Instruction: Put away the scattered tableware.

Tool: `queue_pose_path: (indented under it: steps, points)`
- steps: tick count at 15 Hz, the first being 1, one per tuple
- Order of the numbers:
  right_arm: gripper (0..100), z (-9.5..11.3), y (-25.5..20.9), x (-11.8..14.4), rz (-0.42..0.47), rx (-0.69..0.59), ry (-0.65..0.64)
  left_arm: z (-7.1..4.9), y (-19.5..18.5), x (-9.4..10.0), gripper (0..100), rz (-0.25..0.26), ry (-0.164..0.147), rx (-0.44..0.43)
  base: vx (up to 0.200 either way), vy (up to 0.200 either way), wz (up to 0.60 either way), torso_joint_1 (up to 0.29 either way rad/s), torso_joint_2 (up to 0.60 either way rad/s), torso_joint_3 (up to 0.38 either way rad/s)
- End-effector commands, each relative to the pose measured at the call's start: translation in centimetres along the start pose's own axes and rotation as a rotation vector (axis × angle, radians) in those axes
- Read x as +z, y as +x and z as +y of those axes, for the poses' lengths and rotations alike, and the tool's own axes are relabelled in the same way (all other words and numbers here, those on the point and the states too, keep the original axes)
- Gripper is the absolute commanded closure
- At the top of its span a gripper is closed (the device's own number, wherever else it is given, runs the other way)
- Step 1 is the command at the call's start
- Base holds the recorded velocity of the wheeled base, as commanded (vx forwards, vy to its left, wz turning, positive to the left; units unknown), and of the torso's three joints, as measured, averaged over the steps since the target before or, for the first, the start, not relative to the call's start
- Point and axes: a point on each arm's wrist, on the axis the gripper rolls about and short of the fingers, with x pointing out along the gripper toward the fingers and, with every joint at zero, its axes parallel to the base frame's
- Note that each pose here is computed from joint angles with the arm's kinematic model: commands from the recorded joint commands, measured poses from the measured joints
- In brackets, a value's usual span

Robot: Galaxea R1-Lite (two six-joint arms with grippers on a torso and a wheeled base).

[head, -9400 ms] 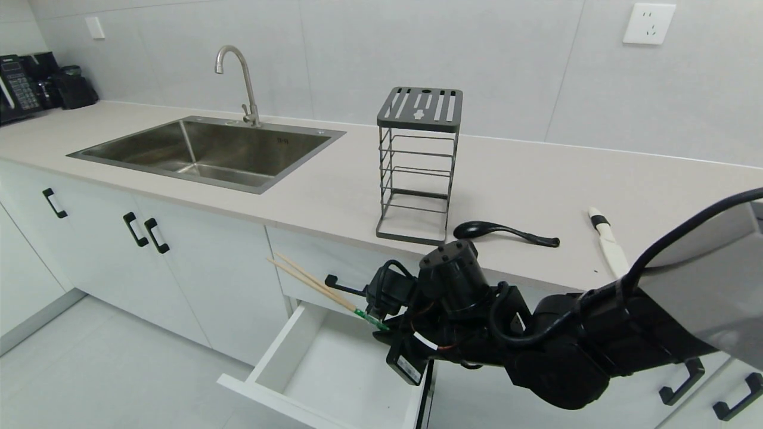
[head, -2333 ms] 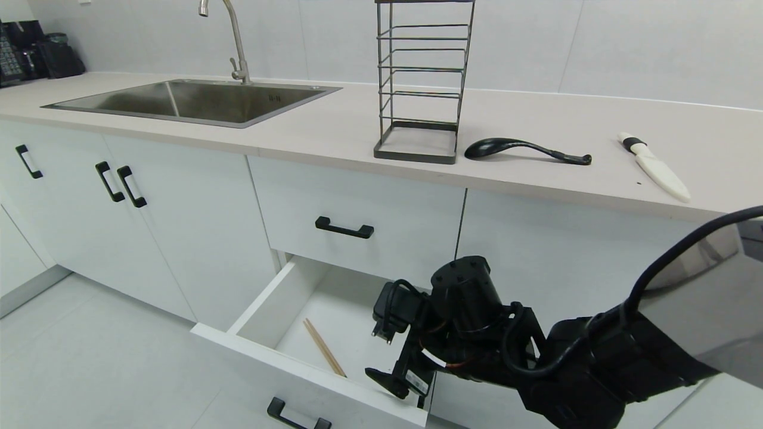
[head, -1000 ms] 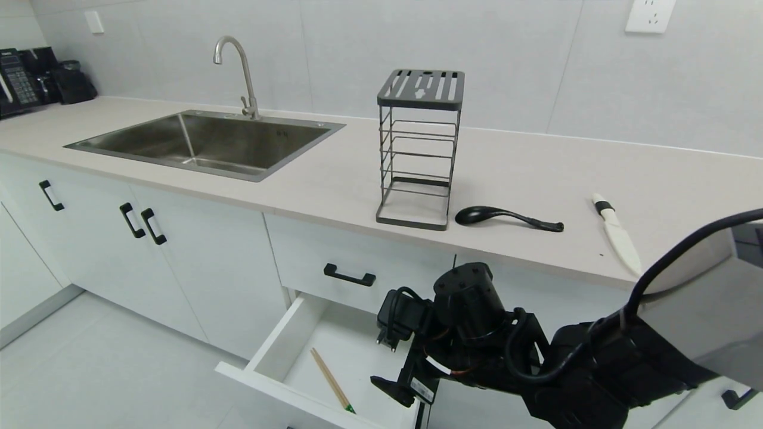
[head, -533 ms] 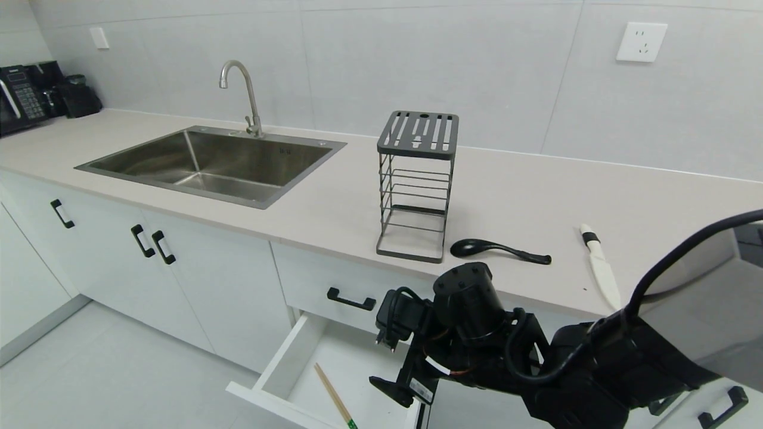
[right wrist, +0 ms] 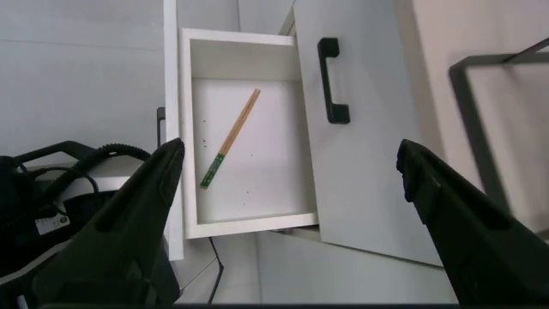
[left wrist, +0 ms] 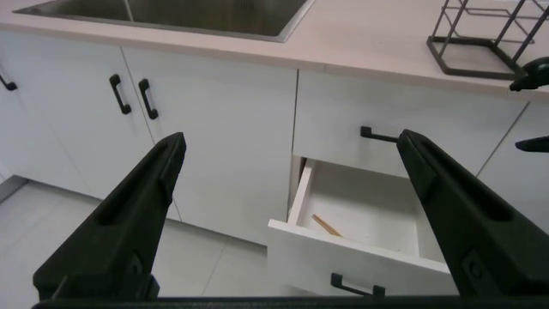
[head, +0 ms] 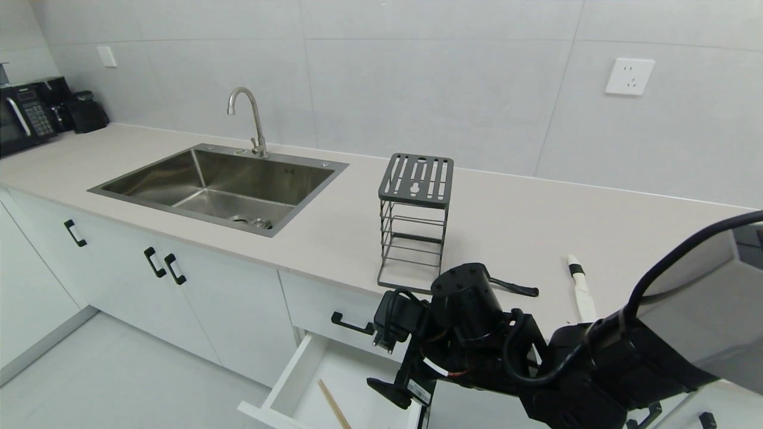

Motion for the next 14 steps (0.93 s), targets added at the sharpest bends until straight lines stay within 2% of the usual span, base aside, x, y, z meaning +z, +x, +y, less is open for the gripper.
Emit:
queue_pose_path:
  steps: [1,5,8,9,11,14]
  points:
    - [0,0.1,0.0,-0.2,0.007,0.009,0.002,0.0,0.0,0.0,0,0.002,0.0,0.0,0.0,0.0,0.0,0.295,-0.55,-0.281]
    - [0,0.3,-0.2,-0.7,0.016,0.06,0.041,0.0,0.0,0.0,0,0.002,0.0,0.0,0.0,0.0,0.0,0.105,-0.18,-0.088]
    - [0,-0.8,-0.5,-1.9,0.035,0.044,0.103,0.0,0.0,0.0,0,0.002,0.0,0.0,0.0,0.0,0.0,0.0,0.0,0.0]
    - [0,-0.8,-1.1,-3.4,0.049,0.03,0.179,0.0,0.0,0.0,0,0.002,0.0,0.0,0.0,0.0,0.0,0.0,0.0,0.0]
    - [0,-0.7,-2.1,-3.3,0.042,0.027,0.184,0.0,0.0,0.0,0,0.002,0.0,0.001,0.0,0.0,0.0,0.0,0.0,0.0]
    - [0,-2.0,-4.3,-2.3,-0.017,-0.037,0.243,0.0,0.0,0.0,0,0.002,0.0,0.001,0.0,0.0,0.0,0.0,0.0,0.0]
